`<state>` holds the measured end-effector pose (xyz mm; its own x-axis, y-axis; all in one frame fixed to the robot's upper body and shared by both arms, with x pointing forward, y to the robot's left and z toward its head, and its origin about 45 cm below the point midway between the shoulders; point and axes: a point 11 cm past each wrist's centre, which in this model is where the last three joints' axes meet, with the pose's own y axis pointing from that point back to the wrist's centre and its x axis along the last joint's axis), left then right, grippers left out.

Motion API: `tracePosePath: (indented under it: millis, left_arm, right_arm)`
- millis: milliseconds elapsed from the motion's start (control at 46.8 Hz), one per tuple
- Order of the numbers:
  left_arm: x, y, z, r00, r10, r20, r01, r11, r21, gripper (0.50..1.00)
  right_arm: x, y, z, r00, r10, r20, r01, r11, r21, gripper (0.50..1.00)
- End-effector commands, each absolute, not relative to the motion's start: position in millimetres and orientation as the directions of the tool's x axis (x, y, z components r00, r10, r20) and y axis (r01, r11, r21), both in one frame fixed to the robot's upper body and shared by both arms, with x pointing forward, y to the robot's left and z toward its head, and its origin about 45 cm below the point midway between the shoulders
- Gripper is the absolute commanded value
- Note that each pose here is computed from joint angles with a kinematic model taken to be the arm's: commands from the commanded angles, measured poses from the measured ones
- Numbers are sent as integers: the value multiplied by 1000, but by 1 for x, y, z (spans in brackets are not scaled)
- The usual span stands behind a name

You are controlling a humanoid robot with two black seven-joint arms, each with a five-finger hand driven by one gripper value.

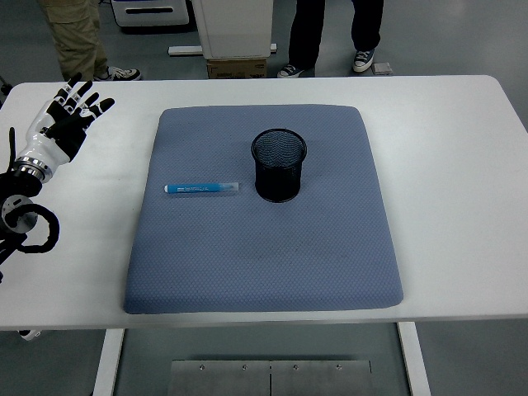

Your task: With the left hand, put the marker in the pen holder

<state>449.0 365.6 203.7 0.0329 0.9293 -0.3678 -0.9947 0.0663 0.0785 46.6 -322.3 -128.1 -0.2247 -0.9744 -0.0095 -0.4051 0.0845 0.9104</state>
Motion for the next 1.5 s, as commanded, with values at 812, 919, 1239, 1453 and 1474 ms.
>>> tracePosePath:
  millis: [812, 919, 1239, 1453, 1474]
  left_arm:
    - [455, 366, 215, 48, 920, -388, -997, 70, 41, 1000]
    - [463, 365, 231, 74, 932, -355, -996, 86, 19, 1000]
    - [478, 341, 257, 224, 967, -122, -971, 232, 55, 1000]
    - [477, 311, 261, 422, 897, 132, -897, 391, 206, 1000]
    - [476, 308, 263, 440, 885, 154, -888, 403, 220, 1000]
  right_arm:
    - [47, -322, -128, -224, -974, -9, -405, 85, 910, 1000]
    - [47, -322, -128, -224, -974, -9, -405, 85, 910, 1000]
    - [47, -322, -128, -226, -974, -9, -405, 85, 910, 1000]
    - [47, -322, -128, -224, -974, -9, -405, 85, 910, 1000]
    - [47, -322, -128, -224, -974, -9, -405, 85, 910, 1000]
